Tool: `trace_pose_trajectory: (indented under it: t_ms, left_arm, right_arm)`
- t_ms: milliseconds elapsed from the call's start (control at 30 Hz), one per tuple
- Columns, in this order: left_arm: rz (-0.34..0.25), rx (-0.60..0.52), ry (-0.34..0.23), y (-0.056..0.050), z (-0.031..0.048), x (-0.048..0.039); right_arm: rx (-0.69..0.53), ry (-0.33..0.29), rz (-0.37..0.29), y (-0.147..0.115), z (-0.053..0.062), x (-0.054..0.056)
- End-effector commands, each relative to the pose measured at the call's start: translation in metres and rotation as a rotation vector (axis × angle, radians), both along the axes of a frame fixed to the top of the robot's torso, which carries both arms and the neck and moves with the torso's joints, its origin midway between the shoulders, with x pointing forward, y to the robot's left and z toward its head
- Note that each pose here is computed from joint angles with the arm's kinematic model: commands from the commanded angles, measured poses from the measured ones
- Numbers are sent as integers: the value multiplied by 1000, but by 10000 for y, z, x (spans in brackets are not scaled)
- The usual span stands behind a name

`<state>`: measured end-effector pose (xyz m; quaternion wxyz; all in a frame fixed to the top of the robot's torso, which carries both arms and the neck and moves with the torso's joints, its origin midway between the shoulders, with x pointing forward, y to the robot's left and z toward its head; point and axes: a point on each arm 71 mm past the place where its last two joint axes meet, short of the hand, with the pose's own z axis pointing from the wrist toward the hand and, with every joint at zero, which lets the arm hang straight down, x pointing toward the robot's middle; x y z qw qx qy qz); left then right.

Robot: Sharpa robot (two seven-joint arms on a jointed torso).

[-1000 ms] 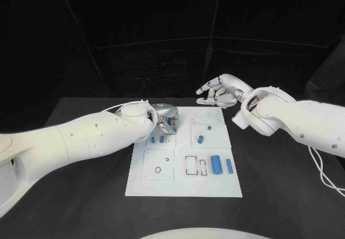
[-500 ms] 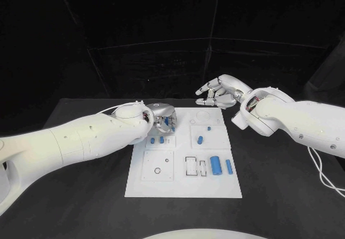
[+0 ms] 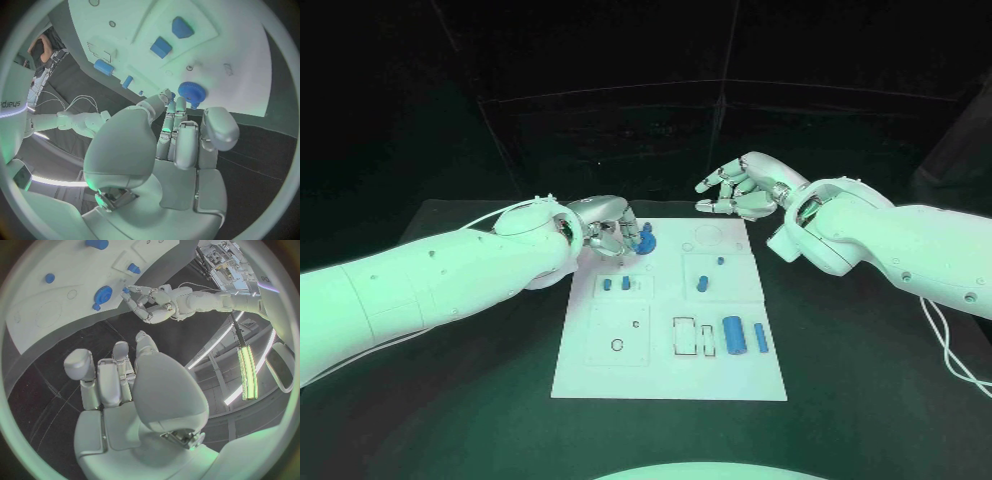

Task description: Assemble the parts on the task board

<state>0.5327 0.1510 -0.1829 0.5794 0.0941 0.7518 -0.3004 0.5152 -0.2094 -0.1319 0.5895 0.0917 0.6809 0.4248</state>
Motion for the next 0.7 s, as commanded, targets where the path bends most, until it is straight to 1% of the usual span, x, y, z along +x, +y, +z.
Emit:
trace_pose_trajectory:
  t_ms: [33, 167, 300, 467, 700]
  left_arm:
    - [17, -12, 48, 93, -6, -13]
    - [31, 6, 70, 199, -28, -14]
    - [38, 16, 82, 242, -50, -7]
    - [49, 25, 95, 266, -92, 8]
    - [56, 33, 105, 251, -134, 24]
  right_arm:
    - [3, -4, 4, -4, 13, -1]
    - [2, -3, 2, -11, 12, 2]
    - [2, -3, 2, -11, 11, 3]
    - [2, -3, 2, -5, 9, 4]
    - [3, -3, 3, 4, 8, 5]
